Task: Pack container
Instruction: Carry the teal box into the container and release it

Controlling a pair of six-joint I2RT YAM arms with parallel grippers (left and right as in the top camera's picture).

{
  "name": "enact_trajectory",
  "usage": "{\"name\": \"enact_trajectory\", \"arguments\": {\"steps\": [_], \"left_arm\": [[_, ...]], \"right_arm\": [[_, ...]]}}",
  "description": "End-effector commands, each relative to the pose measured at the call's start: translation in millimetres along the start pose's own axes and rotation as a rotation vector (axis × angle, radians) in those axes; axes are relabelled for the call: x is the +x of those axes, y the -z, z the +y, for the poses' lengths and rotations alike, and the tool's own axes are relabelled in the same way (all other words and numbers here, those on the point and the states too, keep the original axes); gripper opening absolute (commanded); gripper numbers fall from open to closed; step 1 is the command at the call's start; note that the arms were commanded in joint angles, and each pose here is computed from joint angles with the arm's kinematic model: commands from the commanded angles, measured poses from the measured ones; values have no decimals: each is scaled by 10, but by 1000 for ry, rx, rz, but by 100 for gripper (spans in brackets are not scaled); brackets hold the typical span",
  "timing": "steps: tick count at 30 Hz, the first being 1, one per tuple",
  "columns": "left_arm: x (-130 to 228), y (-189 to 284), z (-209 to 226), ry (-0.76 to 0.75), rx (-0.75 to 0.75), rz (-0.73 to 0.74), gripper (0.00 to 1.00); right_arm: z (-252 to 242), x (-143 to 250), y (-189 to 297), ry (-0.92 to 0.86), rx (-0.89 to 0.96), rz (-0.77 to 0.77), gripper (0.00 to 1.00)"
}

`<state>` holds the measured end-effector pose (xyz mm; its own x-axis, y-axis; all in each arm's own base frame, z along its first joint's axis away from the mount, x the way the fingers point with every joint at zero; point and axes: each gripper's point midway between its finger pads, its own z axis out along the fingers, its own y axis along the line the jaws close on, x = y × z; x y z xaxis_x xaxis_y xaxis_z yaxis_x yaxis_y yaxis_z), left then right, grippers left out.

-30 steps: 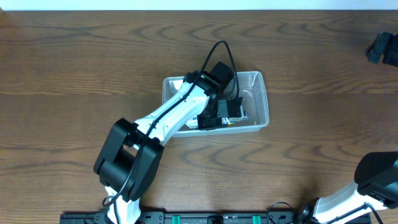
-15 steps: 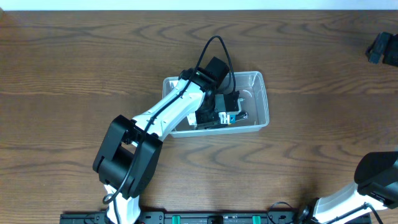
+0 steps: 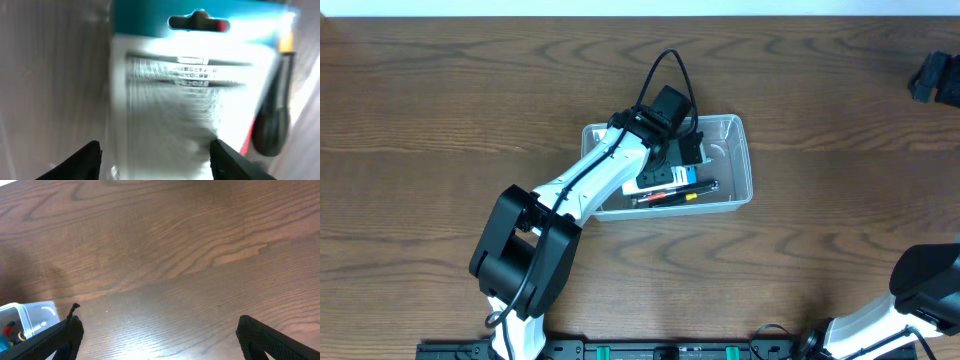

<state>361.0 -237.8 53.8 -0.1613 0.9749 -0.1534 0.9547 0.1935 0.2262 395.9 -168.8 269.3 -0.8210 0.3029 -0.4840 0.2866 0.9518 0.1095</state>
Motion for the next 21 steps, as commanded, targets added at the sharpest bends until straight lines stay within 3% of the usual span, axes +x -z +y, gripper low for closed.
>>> {"name": "enact_trajectory", "arguments": {"steps": [1,12,15,21], "left_arm": [[78,24,93,25,-46,38,60],[71,156,132,70,-72,25,61],[75,374,231,122,-131,9,70],[289,1139,602,330,-316,-71,86]], "right_arm": [[4,11,4,-7,-7,2,99],[4,11,4,-7,-7,2,99],[15,12,3,-1,-9,3,99],[378,21,-32,179,-82,9,99]]}}
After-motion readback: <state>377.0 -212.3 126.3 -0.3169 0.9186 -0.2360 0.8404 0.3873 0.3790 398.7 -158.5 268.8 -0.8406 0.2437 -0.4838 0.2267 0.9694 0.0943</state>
